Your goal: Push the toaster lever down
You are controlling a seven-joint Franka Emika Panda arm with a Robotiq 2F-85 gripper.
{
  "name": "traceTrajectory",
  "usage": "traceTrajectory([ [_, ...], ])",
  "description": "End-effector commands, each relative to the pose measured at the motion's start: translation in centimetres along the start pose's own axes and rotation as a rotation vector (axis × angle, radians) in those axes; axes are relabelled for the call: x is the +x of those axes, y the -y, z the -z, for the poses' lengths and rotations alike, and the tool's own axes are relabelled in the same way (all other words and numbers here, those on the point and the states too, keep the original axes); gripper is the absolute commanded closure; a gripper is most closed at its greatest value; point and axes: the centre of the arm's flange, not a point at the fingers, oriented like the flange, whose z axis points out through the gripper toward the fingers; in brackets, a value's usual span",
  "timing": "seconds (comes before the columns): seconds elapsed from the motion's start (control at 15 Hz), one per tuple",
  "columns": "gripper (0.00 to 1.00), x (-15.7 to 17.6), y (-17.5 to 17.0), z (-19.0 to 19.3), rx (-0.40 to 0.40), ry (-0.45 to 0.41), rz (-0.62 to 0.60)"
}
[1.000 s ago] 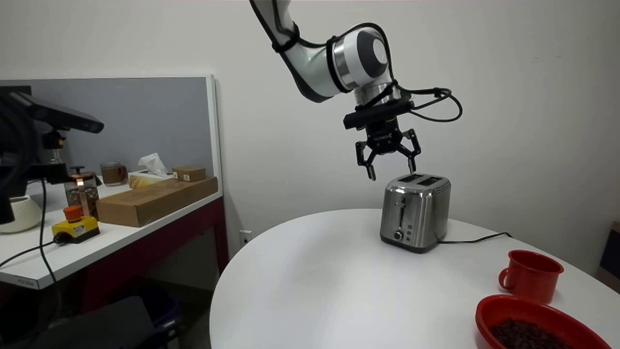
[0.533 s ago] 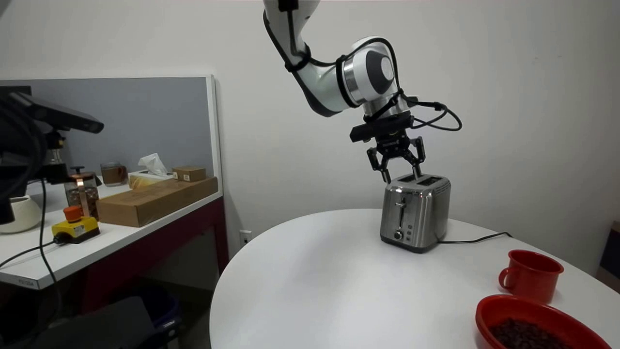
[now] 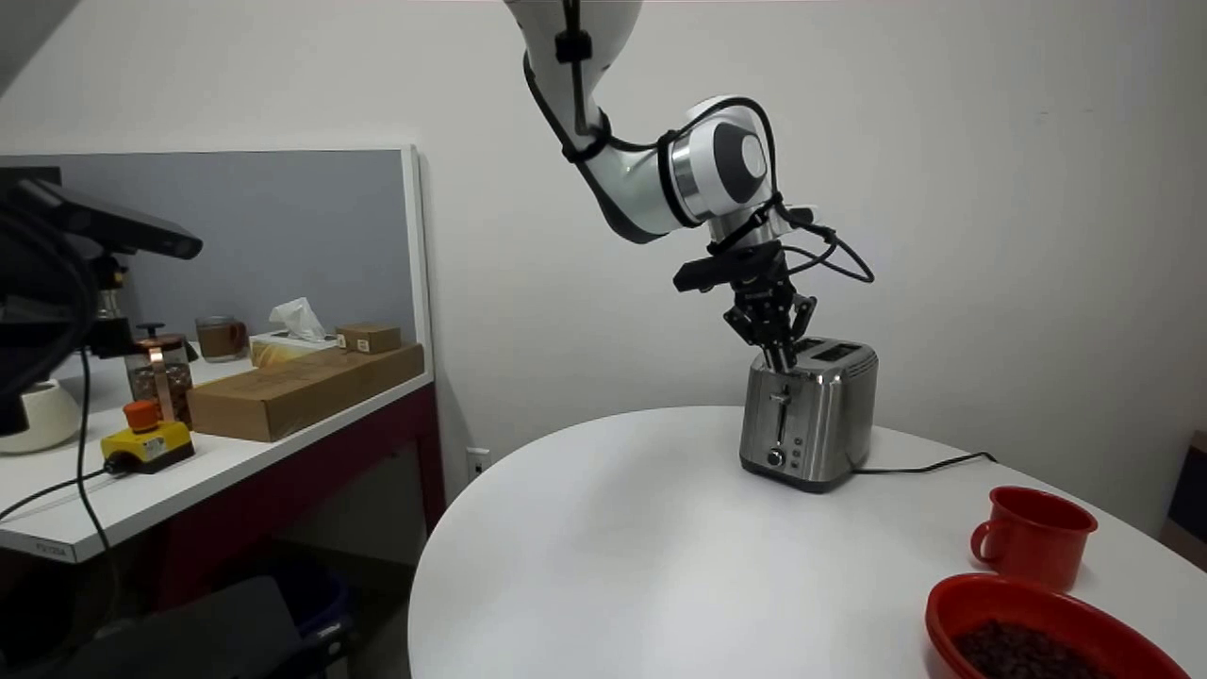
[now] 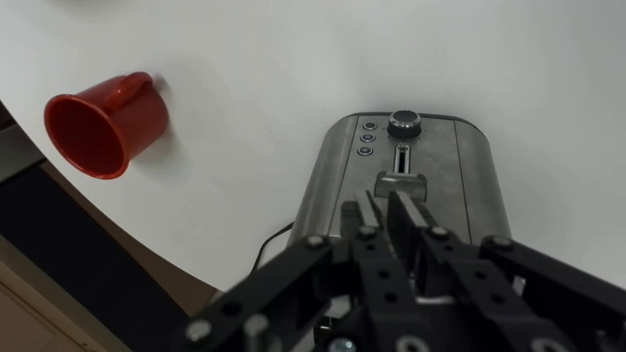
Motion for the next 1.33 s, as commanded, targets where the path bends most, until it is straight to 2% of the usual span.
traceTrajectory([
  [0.0, 1.0, 1.0, 0.9, -1.0, 0.014, -0.005, -0.021],
  [0.47, 1.0, 1.1, 2.2, -3.2, 0.042, -0.021, 0.051],
  [1.27, 1.0, 1.8, 2.7, -7.2, 0.026, -0.046, 0.132],
])
